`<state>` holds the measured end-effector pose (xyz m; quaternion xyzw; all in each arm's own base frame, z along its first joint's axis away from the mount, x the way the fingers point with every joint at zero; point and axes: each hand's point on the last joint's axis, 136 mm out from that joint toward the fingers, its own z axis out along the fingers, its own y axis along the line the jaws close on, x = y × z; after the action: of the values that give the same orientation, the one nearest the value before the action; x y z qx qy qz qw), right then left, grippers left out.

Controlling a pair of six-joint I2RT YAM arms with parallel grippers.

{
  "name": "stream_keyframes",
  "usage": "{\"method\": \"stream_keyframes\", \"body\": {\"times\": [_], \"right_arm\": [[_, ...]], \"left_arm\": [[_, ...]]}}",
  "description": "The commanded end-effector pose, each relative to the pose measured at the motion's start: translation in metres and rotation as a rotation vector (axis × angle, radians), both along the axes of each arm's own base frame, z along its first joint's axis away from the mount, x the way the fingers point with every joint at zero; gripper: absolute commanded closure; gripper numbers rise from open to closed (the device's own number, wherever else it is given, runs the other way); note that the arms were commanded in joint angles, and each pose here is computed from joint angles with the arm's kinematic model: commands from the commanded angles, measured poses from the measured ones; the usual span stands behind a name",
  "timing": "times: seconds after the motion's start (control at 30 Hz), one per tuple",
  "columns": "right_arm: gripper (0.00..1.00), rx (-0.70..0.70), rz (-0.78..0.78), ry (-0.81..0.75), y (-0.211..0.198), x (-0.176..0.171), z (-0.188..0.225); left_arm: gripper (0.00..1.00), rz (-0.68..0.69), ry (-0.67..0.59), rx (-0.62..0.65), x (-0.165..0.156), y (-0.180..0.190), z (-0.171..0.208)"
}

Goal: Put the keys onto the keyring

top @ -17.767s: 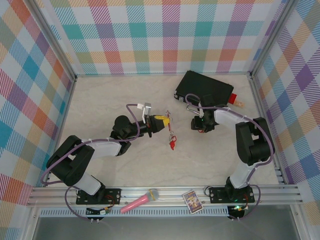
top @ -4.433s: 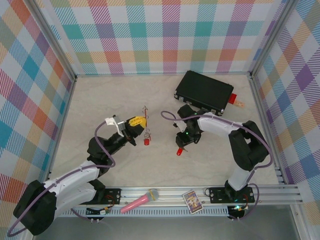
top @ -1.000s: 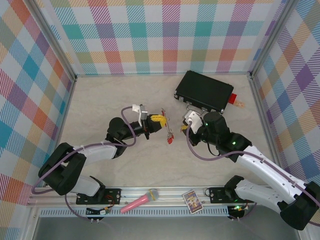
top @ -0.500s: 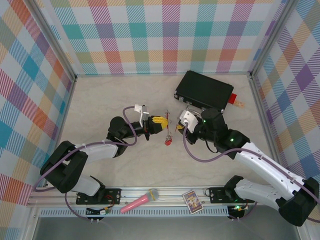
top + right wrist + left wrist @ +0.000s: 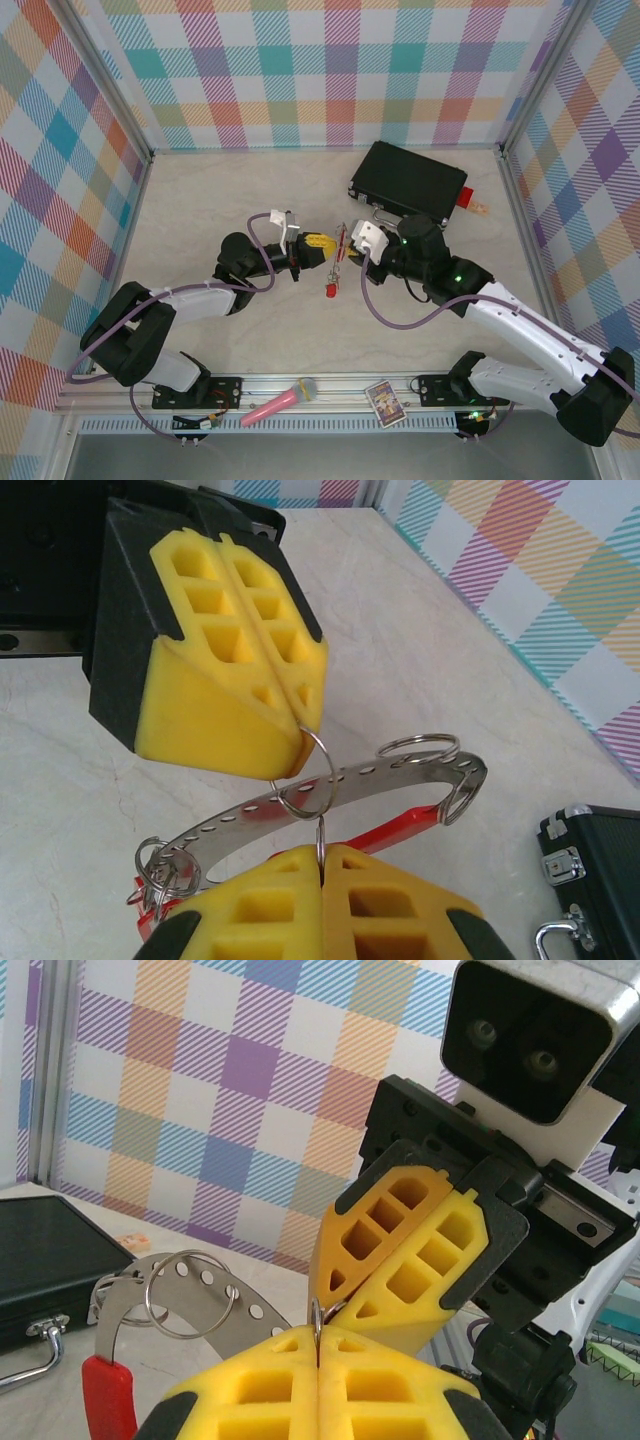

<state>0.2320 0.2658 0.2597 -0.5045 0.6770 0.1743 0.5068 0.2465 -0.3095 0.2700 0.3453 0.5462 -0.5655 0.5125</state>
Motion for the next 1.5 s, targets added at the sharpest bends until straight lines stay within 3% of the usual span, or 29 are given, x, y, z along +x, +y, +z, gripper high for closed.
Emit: {"method": "stream_keyframes", "body": {"times": [0.0, 0.9, 1.47], "right_arm": [[1.00, 0.056, 0.024, -0.087, 0.005, -0.001, 0.030], [1.00, 0.026, 0.067, -0.109, 0.009, -0.013, 0.026], [1.00, 0.011, 0.016, -0.127, 0.001, -0.011, 0.023]], "left_arm": [[1.00, -0.022, -0.065, -0.015, -0.009, 0.001, 0.011], [1.00, -0.003, -0.061, -0.020, -0.007, 0.003, 0.014], [1.00, 0.010, -0.069, -0.020, -0.008, 0.005, 0.017]]}}
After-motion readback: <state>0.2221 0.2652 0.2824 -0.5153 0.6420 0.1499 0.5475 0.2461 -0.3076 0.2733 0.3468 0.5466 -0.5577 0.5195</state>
